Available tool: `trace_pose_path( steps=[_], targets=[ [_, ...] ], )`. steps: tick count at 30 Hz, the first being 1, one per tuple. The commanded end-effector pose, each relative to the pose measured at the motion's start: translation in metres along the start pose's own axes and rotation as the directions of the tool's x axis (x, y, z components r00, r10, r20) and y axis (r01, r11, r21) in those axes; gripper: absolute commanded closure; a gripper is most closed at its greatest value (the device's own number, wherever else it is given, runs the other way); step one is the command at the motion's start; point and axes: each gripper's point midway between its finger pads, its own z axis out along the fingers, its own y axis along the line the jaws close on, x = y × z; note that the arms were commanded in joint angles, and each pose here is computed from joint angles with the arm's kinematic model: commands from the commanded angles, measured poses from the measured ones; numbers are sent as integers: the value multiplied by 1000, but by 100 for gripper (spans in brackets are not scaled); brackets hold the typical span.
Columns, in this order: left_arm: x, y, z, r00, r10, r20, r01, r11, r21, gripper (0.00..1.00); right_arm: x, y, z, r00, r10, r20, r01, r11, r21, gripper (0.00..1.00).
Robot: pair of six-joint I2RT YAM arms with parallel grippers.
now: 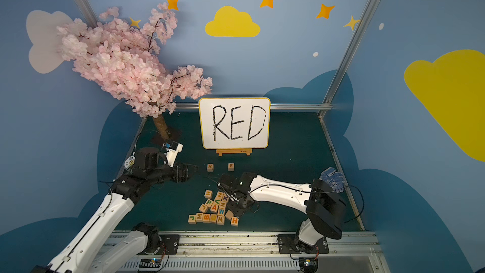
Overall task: Assemble the uppercase word "red" with letter blocks
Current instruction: Pick up the letter block from the center of the board.
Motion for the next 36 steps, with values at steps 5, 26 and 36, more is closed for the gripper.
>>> trace_pose_path(
  steps=[5, 26, 36],
  targets=[
    [27, -22, -8, 995, -39, -93, 50, 992, 115, 17, 1, -6, 16, 999, 0, -47, 2, 999, 54, 46],
    [42, -23, 3, 981, -54, -186, 82, 986, 146, 17, -8, -12, 29, 998, 14, -63, -10, 997, 74, 49],
    [42, -20, 3, 982, -46, -184, 72, 989, 133, 18, -14, -15, 37, 997, 20, -79, -14, 997, 78, 56]
  ],
)
